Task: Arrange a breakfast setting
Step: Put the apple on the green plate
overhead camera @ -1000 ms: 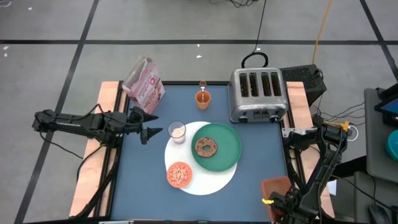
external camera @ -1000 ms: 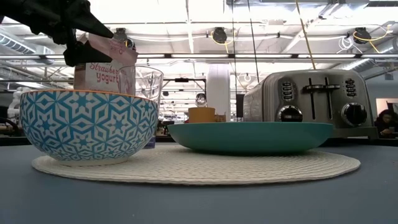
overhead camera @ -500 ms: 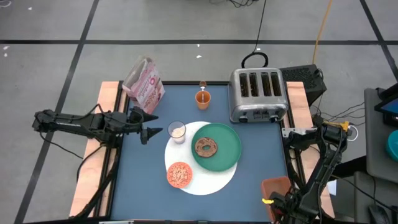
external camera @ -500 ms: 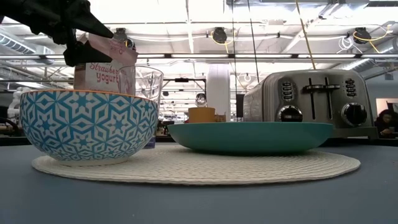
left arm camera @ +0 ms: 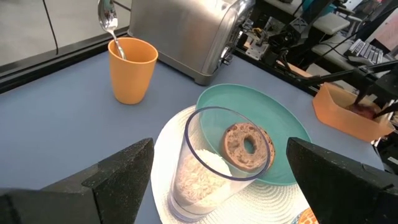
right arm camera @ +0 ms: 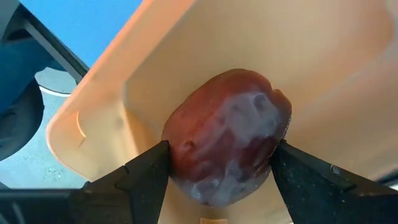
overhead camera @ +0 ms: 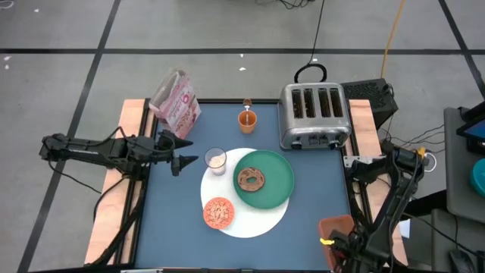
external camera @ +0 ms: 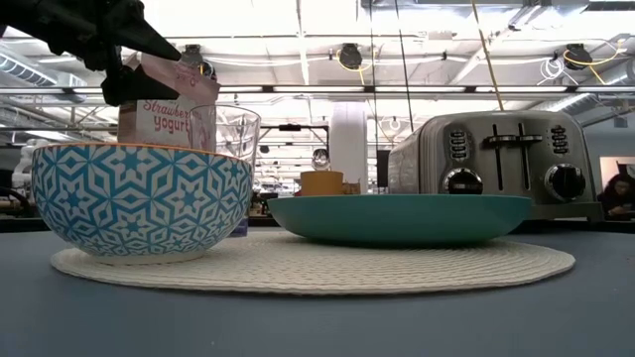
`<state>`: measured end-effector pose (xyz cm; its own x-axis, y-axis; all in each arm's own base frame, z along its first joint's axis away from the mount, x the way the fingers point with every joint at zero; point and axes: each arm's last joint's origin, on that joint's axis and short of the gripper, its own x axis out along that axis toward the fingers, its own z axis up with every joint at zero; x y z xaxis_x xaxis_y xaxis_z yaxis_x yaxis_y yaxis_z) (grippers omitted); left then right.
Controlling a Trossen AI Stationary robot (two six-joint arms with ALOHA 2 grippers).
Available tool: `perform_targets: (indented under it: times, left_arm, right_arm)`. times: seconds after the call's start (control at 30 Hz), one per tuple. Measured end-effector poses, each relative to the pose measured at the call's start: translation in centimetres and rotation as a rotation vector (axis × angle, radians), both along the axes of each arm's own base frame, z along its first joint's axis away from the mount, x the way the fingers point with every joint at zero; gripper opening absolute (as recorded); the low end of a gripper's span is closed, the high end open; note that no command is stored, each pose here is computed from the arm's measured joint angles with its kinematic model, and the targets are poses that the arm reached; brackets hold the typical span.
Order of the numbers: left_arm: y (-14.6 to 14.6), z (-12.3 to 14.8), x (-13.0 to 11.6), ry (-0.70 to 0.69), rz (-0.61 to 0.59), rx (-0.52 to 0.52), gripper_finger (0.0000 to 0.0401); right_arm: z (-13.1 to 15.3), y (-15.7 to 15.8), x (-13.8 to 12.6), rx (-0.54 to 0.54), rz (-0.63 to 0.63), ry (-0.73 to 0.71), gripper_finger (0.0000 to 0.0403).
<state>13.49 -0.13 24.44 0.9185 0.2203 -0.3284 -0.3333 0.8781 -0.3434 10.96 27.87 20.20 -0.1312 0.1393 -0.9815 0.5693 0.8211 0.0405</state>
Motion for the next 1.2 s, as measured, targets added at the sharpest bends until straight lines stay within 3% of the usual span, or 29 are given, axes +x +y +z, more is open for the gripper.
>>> perform_targets:
  times: [0.4, 0.73, 1.2]
  left_arm:
    - [0.0, 0.0, 0.0, 0.000, 0.000, 0.000, 0.0370]
    - [0.0, 0.0, 0.0, 0.000, 0.000, 0.000, 0.0370]
    - [0.0, 0.0, 0.0, 0.000, 0.000, 0.000, 0.0370]
  right_arm:
    - [3.1, -2.5, -0.5, -0.005, -0.015, -0.023, 0.0256]
    - [5.5, -4.8, 0.0, -0.060, -0.068, -0.273, 0.0256]
    - [6.3, -7.9, 4.2, -0.299, -0.052, -0.606, 0.0256]
